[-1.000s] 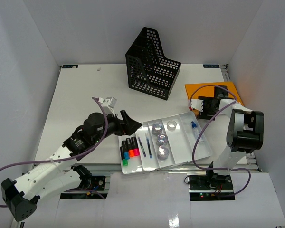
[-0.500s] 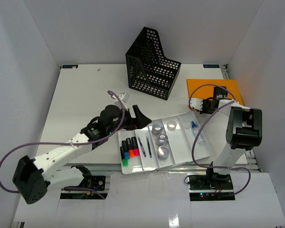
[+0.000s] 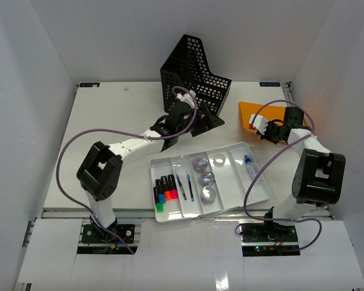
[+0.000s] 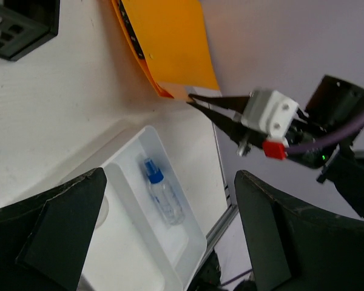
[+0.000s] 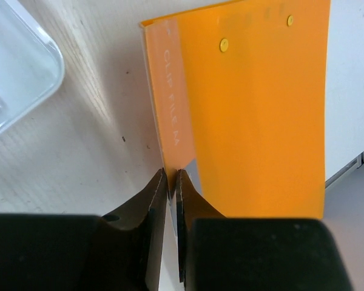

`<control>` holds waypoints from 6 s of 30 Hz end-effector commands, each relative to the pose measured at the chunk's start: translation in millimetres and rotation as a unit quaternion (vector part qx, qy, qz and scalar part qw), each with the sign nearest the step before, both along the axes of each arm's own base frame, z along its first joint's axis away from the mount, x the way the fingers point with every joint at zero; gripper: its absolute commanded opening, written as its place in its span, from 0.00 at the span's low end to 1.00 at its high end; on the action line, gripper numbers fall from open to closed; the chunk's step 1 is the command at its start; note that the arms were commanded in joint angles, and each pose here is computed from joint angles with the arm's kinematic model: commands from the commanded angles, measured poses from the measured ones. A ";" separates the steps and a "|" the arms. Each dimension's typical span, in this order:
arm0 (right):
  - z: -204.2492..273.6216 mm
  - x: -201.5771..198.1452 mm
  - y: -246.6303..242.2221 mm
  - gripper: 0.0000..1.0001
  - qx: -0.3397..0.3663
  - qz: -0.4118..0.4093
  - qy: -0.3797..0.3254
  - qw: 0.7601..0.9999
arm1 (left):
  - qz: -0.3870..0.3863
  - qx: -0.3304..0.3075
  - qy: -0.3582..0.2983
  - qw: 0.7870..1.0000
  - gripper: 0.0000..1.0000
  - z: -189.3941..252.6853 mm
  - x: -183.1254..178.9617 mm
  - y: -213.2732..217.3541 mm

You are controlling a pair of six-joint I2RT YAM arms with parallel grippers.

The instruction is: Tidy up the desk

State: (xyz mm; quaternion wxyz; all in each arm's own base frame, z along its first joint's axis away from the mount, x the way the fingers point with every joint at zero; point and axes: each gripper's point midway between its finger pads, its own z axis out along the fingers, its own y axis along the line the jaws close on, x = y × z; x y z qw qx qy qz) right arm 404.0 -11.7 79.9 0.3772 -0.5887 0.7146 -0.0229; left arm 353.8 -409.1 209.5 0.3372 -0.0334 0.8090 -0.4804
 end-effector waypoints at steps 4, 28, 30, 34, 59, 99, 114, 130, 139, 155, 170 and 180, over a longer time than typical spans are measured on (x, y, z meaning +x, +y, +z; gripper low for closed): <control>38.2 -14.5 26.0 0.08 0.081 0.013 -0.004 0.997 | -0.022 -0.050 0.045 0.997 0.98 -7.2 39.0 -56.1; 64.1 -55.2 78.2 0.08 0.138 0.074 -0.015 0.988 | -0.112 -0.134 0.128 0.976 0.65 -41.8 64.9 -150.8; 68.3 -55.4 83.3 0.08 0.142 0.076 -0.018 0.987 | -0.123 -0.140 0.129 0.974 0.45 -38.9 61.9 -152.5; 76.7 -53.1 82.5 0.09 0.144 0.065 -0.022 0.987 | -0.138 -0.146 0.123 0.972 0.15 -29.0 55.4 -151.6; 140.6 -59.1 94.4 0.90 0.066 -0.164 -0.258 0.950 | -0.106 -0.199 0.069 0.972 0.00 103.8 39.8 -120.5; 349.7 -12.6 190.5 0.08 0.305 -0.020 -0.283 0.909 | -0.032 -0.226 -0.112 0.967 0.41 296.4 62.9 25.6; 388.9 51.1 220.2 0.08 0.440 0.120 -0.156 0.876 | 0.015 -0.215 -0.162 0.963 0.37 328.2 94.7 96.1; 403.5 20.7 205.1 0.08 0.469 0.131 -0.161 0.859 | -0.002 -0.233 -0.187 0.954 0.57 358.4 72.3 104.9; 414.2 7.5 196.2 0.08 0.470 0.126 -0.181 0.854 | 0.010 -0.220 -0.211 0.952 0.66 373.0 57.7 121.4; 385.8 14.0 204.2 0.08 0.494 0.131 -0.134 0.849 | 0.105 -0.106 -0.305 0.941 0.77 396.6 -0.5 209.4; 339.5 59.8 220.0 0.08 0.508 0.143 -0.048 0.848 | 0.164 0.058 -0.248 0.953 0.83 264.0 -46.6 261.4; 338.2 85.7 225.3 0.08 0.533 0.176 -0.016 0.827 | 0.217 0.119 -0.211 0.945 0.86 200.6 -98.7 301.6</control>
